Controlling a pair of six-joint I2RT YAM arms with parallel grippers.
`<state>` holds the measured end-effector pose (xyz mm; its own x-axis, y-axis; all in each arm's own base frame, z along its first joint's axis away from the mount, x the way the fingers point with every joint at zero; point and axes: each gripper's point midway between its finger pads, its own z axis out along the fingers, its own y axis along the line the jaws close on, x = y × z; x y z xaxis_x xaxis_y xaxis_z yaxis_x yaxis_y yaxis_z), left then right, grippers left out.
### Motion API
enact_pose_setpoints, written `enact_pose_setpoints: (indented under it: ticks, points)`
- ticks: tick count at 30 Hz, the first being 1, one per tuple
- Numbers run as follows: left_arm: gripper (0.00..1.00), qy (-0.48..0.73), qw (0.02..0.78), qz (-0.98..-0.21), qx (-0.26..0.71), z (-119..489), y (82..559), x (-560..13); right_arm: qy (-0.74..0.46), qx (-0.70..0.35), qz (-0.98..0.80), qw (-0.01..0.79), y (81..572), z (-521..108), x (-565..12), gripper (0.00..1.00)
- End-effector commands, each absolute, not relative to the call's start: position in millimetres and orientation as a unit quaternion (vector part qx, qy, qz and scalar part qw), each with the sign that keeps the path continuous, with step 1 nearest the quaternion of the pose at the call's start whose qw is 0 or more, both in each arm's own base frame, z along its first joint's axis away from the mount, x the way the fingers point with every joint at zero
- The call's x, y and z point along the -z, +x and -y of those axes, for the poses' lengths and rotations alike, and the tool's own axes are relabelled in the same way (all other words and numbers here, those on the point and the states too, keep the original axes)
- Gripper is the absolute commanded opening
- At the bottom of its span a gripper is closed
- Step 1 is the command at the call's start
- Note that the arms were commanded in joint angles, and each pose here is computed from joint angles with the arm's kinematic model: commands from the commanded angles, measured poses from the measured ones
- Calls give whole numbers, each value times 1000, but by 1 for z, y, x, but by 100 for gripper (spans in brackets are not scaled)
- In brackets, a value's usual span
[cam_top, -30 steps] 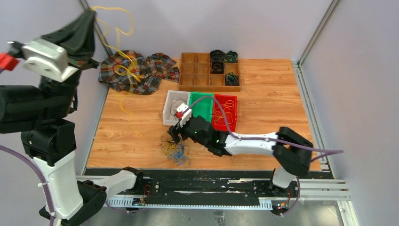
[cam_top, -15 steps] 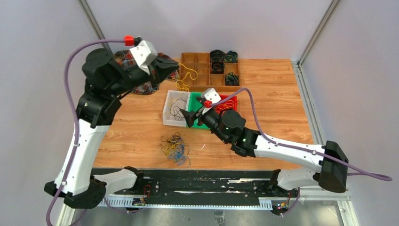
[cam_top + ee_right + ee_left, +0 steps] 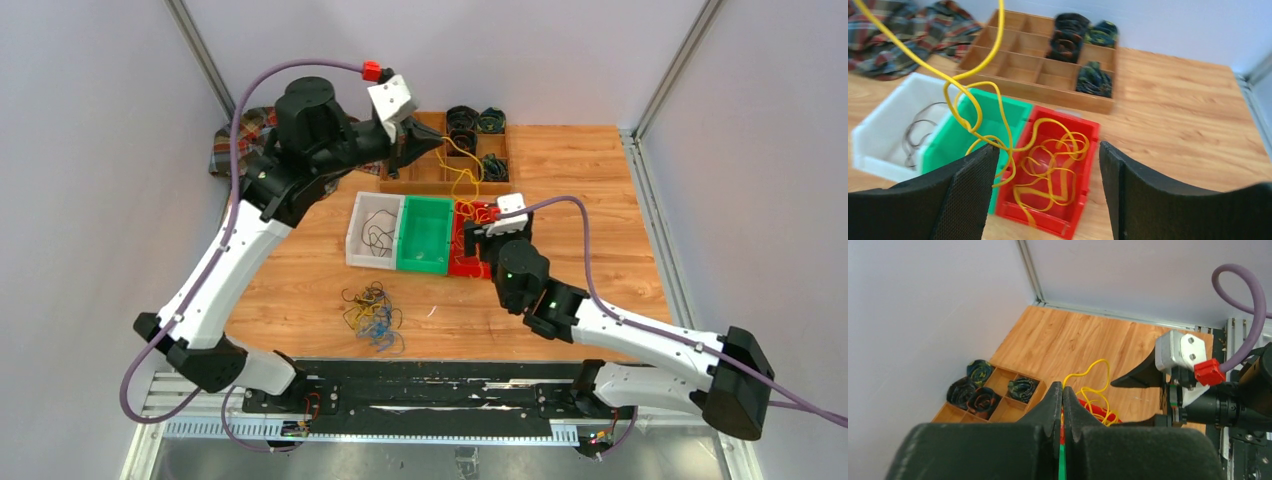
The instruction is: Untangle the cables
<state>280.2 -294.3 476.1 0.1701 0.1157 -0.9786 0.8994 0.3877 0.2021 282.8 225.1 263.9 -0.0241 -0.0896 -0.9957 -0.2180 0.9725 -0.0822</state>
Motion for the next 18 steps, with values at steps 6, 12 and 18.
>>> enact_pose_setpoints:
  ticks: [6,12,18]
  points:
    - [0,459,612,-558,322,342,312,-461,-4,5,-739,674,290,-149,-236,72]
    - [0,458,600,-575,315,359,333,-444,0,3,-747,665,293,-138,-222,71]
    - [0,462,584,-599,294,365,350,-409,8,1,-761,648,294,-130,-202,71]
